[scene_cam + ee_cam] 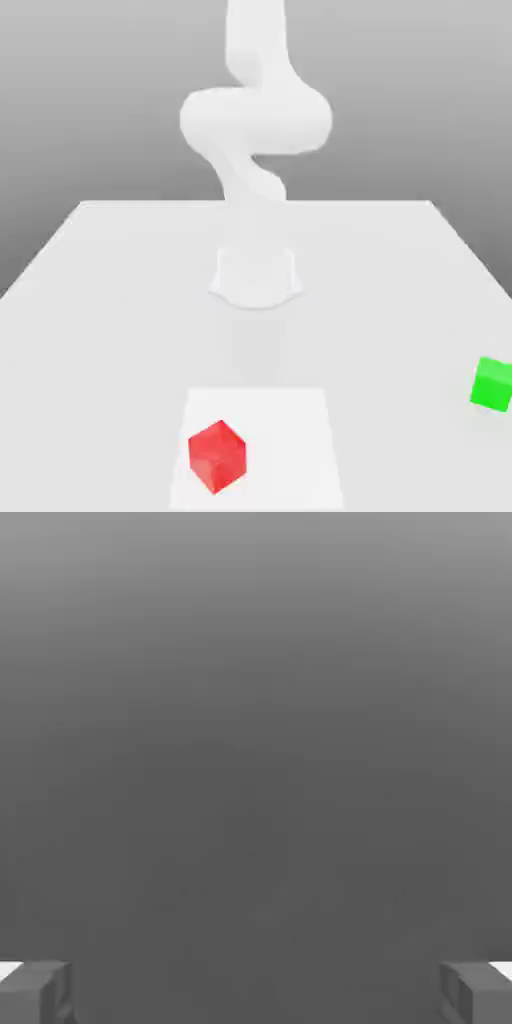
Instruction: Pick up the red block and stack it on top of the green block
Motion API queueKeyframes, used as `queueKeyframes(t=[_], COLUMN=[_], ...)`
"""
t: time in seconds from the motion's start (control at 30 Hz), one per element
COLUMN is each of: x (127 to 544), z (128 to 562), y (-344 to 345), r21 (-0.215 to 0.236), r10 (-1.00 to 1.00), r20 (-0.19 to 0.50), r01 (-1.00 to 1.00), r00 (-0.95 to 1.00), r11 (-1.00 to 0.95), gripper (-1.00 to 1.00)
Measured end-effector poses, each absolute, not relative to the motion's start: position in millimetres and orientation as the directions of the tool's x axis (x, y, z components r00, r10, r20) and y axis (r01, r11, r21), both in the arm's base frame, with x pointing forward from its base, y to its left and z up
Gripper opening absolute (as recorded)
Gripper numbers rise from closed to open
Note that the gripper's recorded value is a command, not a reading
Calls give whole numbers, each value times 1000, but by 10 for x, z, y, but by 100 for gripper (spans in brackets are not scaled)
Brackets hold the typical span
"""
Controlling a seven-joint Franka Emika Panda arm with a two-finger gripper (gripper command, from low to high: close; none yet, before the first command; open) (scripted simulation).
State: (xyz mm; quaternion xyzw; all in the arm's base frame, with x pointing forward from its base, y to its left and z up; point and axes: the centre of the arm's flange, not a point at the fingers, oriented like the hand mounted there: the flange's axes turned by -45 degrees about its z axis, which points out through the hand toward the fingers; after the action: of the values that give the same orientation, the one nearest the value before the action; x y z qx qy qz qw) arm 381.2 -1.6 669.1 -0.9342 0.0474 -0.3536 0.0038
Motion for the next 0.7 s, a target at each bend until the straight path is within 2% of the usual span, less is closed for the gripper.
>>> queueKeyframes(t=[0.17,0.33,0.5,0.7], x=[4376,4698,4793,4622], z=[5747,4754,3739,2568], y=[-110,-239,-365,-473], r21=[-83,-96,-84,-34], r10=[-254,-411,-561,-720], r20=[530,390,245,71], r01=[-249,-408,-559,-720], r00=[809,824,791,691], r11=[-965,-908,-825,-694], gripper=[0,0,0,0])
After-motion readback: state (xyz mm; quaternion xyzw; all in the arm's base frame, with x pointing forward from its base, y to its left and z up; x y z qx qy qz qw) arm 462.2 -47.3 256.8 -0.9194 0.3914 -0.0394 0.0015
